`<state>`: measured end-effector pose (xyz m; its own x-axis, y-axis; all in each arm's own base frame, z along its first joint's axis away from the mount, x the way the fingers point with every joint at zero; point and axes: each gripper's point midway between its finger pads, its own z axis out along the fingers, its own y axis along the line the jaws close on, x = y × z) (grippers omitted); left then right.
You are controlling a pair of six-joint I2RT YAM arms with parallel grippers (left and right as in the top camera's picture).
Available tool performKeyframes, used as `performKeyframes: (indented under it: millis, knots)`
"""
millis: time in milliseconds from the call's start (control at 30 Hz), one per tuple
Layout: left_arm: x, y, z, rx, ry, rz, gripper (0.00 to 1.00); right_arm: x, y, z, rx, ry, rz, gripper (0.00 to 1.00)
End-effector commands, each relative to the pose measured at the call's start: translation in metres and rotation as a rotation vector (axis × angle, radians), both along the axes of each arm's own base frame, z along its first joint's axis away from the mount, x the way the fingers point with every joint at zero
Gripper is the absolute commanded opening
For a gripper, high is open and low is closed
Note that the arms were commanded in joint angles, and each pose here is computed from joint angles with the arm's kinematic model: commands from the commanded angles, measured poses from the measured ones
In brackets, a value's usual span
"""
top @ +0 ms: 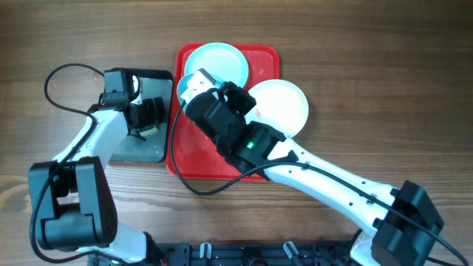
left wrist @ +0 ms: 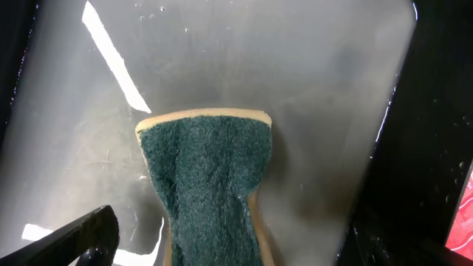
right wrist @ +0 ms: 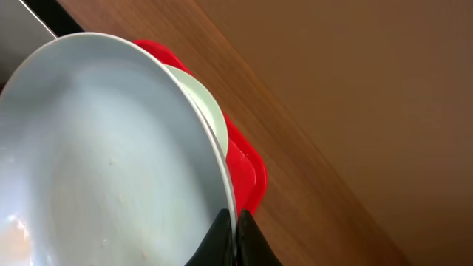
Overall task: Clean dirty plates on tray and stack at the side
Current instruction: 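Lift the blue plate with the right gripper and carry it right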
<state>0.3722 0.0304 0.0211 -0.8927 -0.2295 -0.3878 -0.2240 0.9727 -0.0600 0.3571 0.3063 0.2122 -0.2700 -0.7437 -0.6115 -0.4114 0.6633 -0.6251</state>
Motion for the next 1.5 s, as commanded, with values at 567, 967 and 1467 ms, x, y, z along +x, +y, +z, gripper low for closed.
performKeyframes:
  millis: [567, 967, 1467]
  knots:
    - [0.0, 0.0, 0.004, -0.006, -0.013, -0.003, 1.0, -0.009, 0.013, -0.018, 0.41, 0.237, -0.081, 0.04]
    - [-0.001, 0.0, 0.004, -0.006, -0.013, -0.003, 1.0, -0.005, 0.002, -0.009, 0.756, 0.585, -0.003, 0.04]
    - [-0.001, -0.001, 0.004, -0.006, -0.012, -0.003, 1.0, 0.078, -0.174, 0.002, 1.014, 0.504, -0.408, 0.04]
